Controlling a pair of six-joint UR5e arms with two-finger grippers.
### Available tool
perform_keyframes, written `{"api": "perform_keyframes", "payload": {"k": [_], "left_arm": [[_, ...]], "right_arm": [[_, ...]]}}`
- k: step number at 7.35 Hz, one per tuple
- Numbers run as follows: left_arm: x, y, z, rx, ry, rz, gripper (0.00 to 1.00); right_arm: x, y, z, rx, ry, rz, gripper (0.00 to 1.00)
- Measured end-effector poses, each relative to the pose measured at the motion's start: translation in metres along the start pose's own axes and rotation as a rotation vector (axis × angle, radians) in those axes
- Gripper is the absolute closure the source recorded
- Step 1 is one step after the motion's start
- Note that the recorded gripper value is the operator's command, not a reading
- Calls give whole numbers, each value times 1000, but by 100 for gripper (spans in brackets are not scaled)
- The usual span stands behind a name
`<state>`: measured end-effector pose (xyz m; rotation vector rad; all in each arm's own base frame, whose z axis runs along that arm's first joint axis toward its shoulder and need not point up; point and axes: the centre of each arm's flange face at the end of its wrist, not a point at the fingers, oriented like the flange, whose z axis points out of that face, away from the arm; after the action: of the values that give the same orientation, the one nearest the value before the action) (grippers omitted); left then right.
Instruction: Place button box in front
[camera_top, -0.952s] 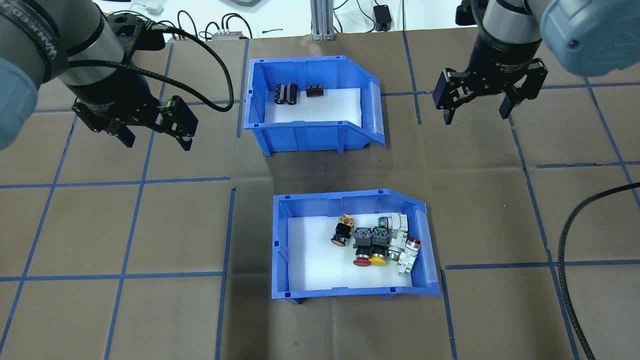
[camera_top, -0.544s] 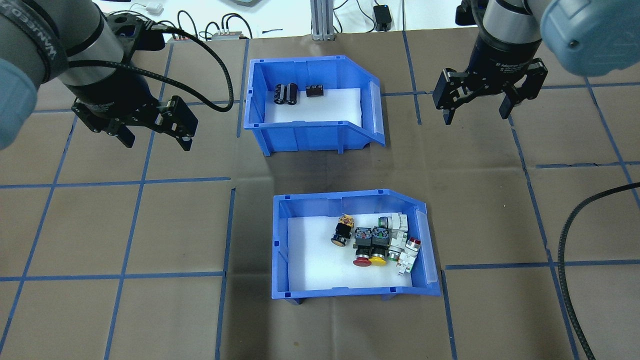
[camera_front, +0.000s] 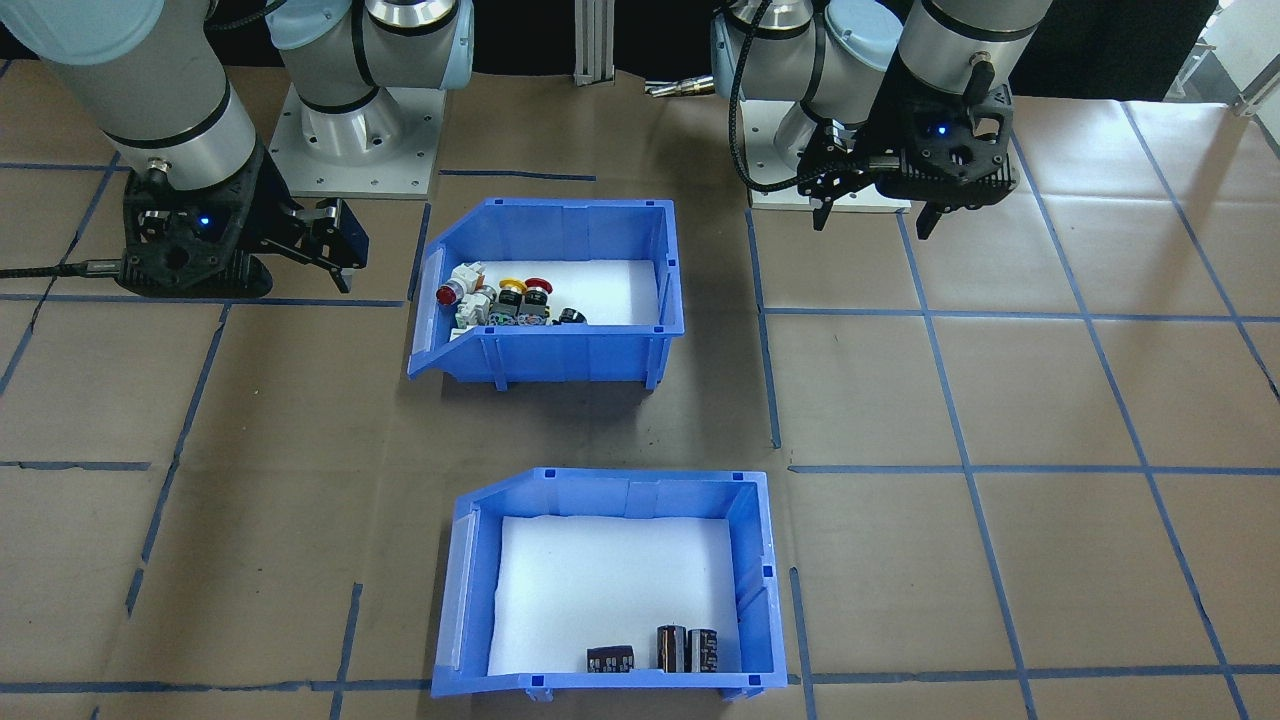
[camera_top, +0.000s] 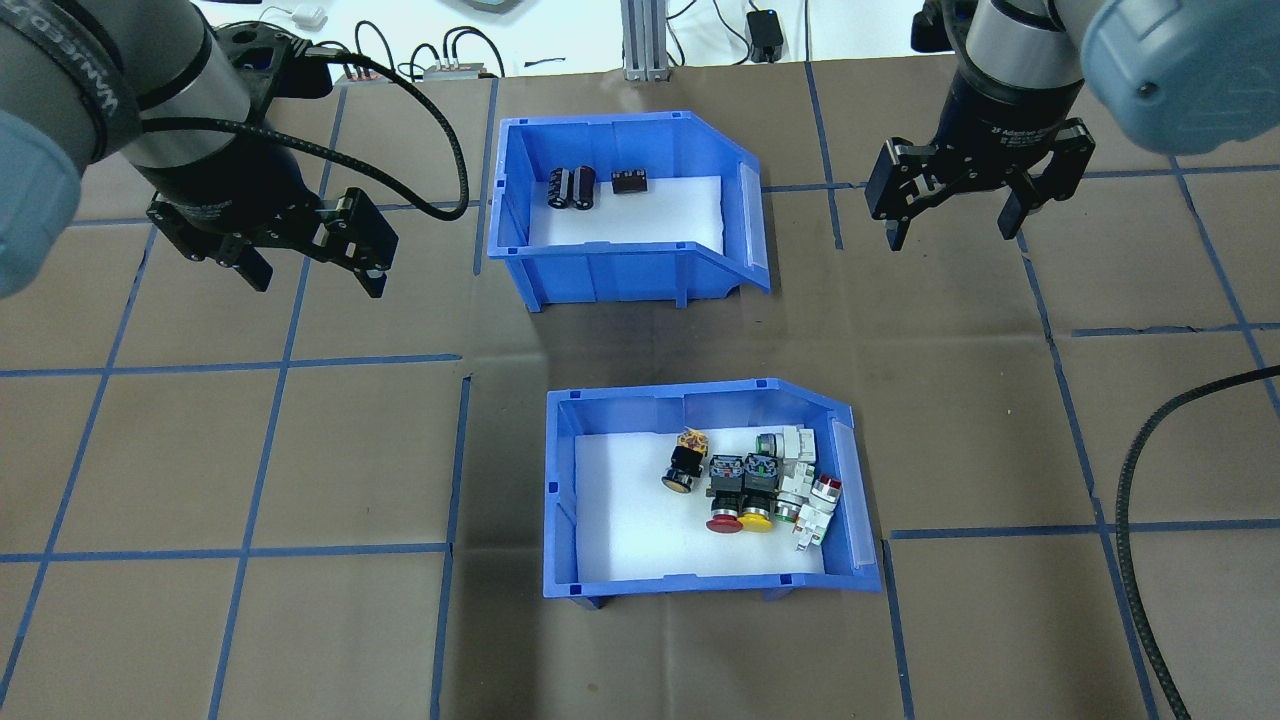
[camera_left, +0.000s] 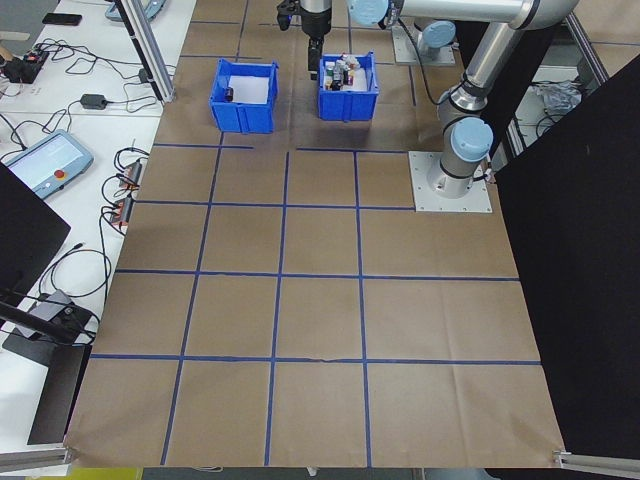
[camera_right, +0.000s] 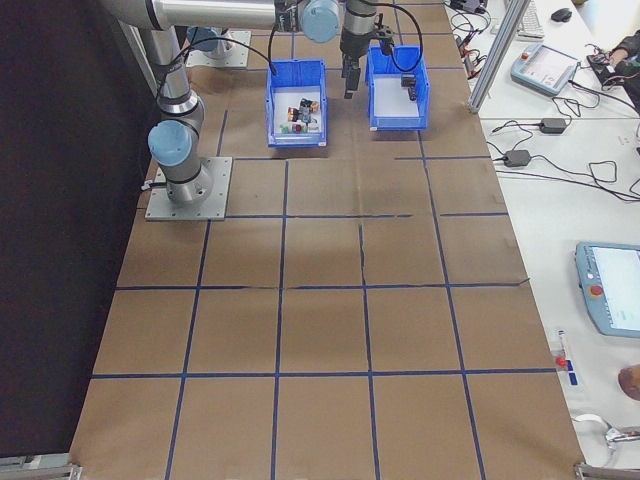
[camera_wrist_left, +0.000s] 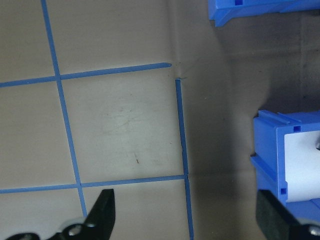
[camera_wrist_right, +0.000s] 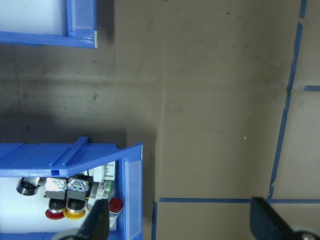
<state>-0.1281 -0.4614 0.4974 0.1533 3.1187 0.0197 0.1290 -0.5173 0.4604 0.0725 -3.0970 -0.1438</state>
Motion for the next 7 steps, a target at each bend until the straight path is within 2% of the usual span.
{"api": "perform_keyframes", "payload": {"k": [2,4,7], "left_arm": [[0,-6,2,20,12,-109,1],[3,-1,9,13,13,-309,1],[31,41,27,-30,22,-718,1]], "right_arm": [[0,0,0,-5,3,-24,0],[0,-4,-2,-4,3,-64,0],[-2,-35,-9,18,-5,-234,0]]}}
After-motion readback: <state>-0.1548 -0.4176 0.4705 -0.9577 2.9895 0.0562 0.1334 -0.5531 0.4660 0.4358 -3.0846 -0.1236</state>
